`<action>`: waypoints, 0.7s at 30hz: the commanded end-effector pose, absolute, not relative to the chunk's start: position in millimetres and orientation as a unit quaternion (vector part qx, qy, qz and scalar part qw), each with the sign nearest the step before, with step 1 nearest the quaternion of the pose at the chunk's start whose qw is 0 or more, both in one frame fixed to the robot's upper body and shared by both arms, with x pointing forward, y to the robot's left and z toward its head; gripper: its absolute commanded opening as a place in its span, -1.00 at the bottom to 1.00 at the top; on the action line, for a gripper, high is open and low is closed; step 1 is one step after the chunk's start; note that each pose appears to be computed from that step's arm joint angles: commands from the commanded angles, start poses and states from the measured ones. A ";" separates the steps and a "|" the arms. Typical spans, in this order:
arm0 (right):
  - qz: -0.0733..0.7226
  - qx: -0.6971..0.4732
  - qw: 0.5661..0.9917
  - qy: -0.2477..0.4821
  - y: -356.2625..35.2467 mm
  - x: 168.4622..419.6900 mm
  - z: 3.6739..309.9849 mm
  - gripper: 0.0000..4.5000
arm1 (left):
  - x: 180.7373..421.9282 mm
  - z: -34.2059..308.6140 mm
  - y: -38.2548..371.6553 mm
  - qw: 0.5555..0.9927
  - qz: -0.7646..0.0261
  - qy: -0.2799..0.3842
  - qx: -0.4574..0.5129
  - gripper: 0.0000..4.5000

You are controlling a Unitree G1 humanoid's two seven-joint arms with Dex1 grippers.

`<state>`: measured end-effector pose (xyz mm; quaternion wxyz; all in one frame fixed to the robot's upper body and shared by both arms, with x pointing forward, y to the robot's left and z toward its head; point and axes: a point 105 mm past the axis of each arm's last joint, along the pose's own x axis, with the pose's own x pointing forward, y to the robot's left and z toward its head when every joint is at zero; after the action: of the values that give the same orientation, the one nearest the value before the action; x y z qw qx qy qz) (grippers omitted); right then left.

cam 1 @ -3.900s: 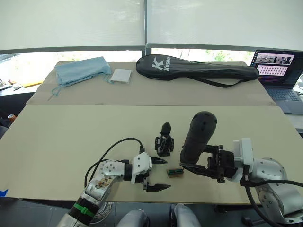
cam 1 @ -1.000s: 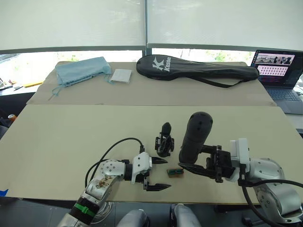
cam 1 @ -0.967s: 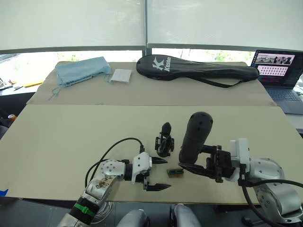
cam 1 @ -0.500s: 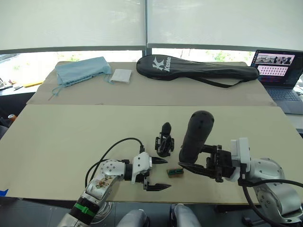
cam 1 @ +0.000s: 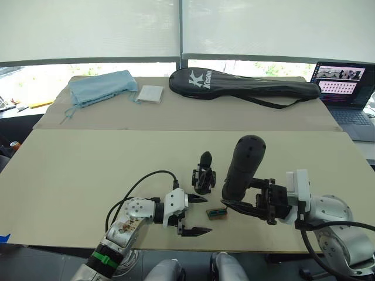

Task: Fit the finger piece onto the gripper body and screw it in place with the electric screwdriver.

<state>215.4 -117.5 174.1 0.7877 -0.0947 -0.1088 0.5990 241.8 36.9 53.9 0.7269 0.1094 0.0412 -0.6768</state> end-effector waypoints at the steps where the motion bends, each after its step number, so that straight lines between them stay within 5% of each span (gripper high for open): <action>1: 0.597 -0.104 0.784 -0.136 -119.3 213.3 187.5 -0.16 | 235.5 36.3 35.1 0.722 -0.680 0.078 0.099 1.00; 21: 0.589 -0.105 0.791 -0.125 -117.6 216.2 180.2 -0.16 | 235.1 34.5 36.2 0.723 -0.679 0.080 0.098 1.00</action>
<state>219.1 -118.9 171.5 0.7959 -0.0965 -0.1022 0.5888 241.8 36.9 53.8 0.7270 0.1092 0.0409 -0.6767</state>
